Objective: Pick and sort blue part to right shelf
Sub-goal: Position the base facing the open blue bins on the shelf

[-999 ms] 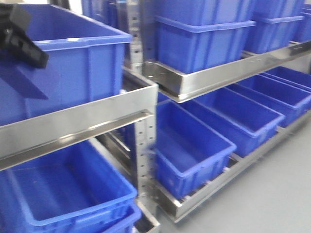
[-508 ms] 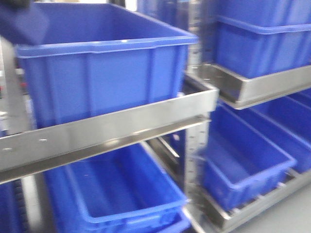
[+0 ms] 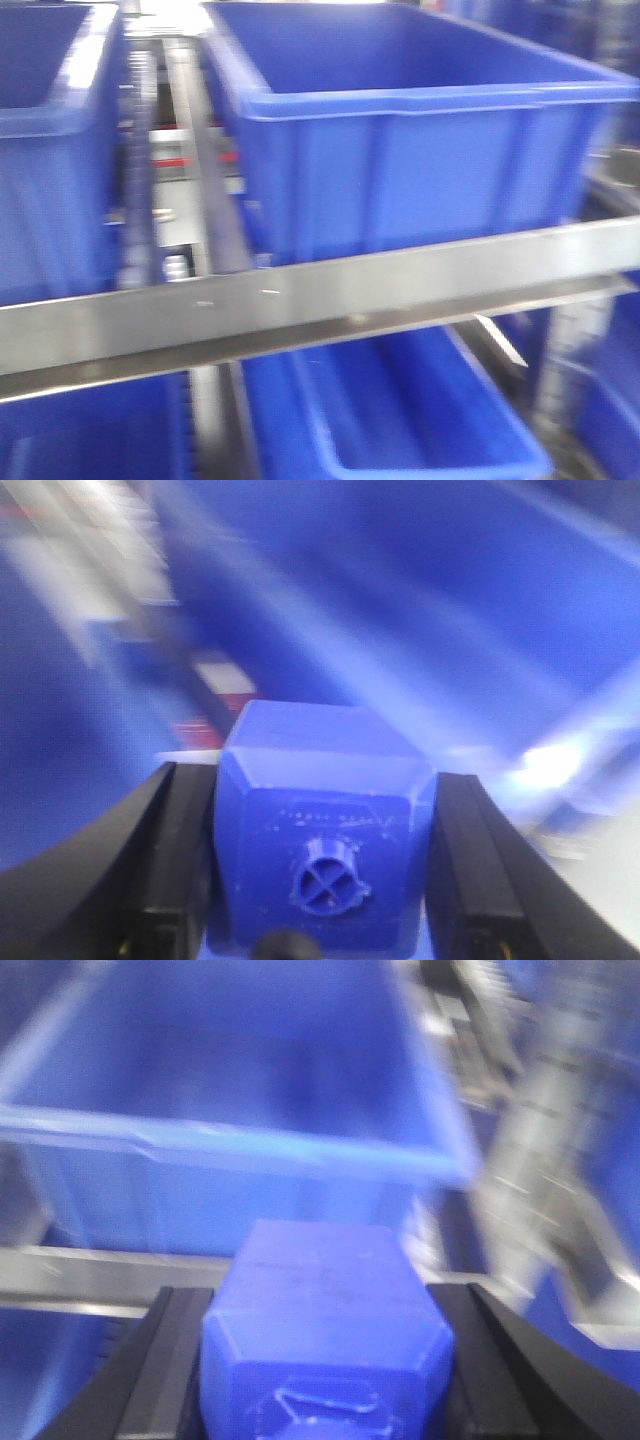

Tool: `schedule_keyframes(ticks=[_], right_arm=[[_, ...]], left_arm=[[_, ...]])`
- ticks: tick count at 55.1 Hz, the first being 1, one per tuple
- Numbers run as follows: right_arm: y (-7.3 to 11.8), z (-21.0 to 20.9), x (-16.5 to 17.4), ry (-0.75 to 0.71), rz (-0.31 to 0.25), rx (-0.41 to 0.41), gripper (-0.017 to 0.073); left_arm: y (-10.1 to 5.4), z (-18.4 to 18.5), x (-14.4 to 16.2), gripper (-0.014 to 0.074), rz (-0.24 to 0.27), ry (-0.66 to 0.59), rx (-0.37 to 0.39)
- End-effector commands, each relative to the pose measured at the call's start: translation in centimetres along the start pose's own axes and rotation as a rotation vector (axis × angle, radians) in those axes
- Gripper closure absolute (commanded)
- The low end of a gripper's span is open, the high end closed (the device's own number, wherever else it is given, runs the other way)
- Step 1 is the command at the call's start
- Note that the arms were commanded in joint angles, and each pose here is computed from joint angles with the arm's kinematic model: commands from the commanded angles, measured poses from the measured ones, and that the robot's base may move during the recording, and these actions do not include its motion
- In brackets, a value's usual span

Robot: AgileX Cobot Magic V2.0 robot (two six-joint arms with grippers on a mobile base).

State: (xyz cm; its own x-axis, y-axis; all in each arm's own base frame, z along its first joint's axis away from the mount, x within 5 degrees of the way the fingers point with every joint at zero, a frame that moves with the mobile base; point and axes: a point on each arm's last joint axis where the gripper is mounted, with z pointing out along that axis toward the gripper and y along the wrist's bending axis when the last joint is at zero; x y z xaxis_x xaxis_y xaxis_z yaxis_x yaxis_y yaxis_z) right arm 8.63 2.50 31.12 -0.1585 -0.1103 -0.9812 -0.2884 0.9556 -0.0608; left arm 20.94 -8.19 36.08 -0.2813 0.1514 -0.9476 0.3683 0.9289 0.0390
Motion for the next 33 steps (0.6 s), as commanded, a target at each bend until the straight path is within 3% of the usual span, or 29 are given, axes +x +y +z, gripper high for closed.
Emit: schedule_keyframes(ticks=[1, 11, 26, 33], right_arm=[[0.07, -0.27, -1.74, -0.108, -0.024, -0.013, 0.0437], [0.07, -0.27, -1.74, -0.108, -0.024, -0.013, 0.0437], [0.07, -0.27, -1.74, -0.108, -0.024, -0.013, 0.0437], [0.07, -0.27, -1.74, -0.108, -0.024, -0.013, 0.0437]], left_arm=[[-0.06, -1.11, -2.61, 0.0260, 0.040, -0.177, -0.002], [0.05, -1.20, -2.89, 0.0260, 0.158, -0.206, -0.027], [-0.03, -1.25, -3.11, 0.0260, 0.155, -0.232, -0.022], [-0.07, -1.26, -3.17, 0.0260, 0.116, -0.238, -0.014]])
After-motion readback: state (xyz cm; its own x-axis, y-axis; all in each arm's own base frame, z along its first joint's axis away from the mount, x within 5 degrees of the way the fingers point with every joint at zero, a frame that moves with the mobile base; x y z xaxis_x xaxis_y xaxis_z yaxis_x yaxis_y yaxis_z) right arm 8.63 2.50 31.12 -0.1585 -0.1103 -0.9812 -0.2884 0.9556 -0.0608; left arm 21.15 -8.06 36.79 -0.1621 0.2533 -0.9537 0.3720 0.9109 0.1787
